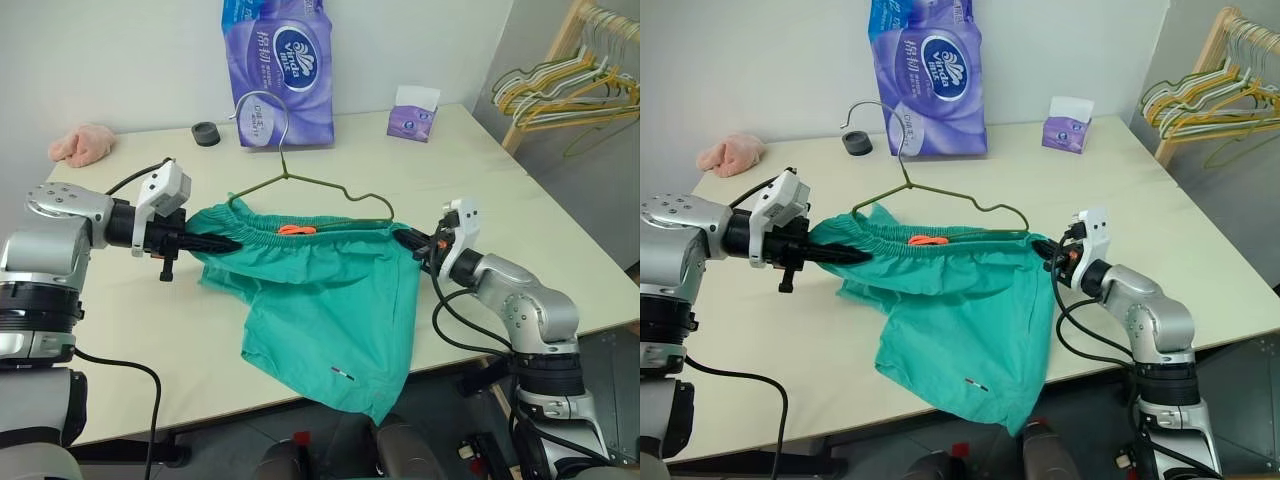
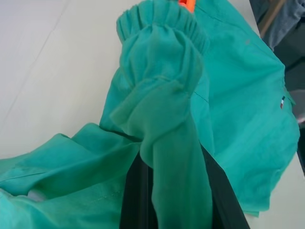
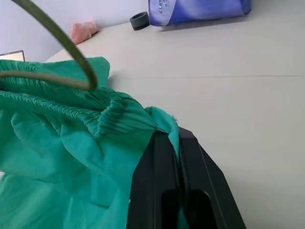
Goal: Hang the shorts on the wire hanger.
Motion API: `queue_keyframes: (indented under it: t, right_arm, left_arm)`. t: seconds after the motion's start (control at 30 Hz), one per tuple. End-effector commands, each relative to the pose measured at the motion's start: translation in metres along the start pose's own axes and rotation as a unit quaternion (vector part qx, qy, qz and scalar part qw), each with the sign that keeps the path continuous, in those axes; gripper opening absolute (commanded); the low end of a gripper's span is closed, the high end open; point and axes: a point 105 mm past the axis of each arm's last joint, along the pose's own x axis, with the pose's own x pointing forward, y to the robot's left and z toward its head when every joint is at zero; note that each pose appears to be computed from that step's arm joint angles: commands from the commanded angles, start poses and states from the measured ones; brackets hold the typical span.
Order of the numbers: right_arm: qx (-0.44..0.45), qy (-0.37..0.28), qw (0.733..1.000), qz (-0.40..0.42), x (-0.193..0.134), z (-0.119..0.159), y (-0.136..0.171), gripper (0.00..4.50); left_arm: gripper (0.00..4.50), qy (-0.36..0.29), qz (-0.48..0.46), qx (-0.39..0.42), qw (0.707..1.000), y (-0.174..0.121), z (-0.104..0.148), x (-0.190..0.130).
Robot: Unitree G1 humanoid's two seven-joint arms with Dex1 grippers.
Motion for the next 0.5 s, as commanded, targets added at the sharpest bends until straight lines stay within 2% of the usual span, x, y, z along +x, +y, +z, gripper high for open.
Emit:
queue_keyframes:
  t: [0.03, 0.2, 0.43, 0.5]
  right_arm:
    - [0.003, -0.019, 0.997, -0.074, -0.019, 0.014, -0.029, 0.01]
    - [0.002, -0.016, 0.998, -0.066, -0.019, 0.015, -0.025, 0.01]
    - [-0.002, -0.011, 0.998, -0.063, -0.021, 0.014, -0.023, 0.01]
    - [-0.002, -0.010, 0.998, -0.063, -0.021, 0.013, -0.023, 0.01]
  left_arm:
    - [0.00, 0.039, 0.025, 0.032, 0.998, 0.005, -0.001, -0.020]
    - [0.00, 0.055, 0.046, 0.040, 0.997, 0.014, -0.010, -0.025]
    - [0.00, 0.012, 0.072, 0.024, 0.997, 0.025, -0.005, -0.029]
    - [0.00, 0.019, 0.064, 0.025, 0.997, 0.023, -0.007, -0.027]
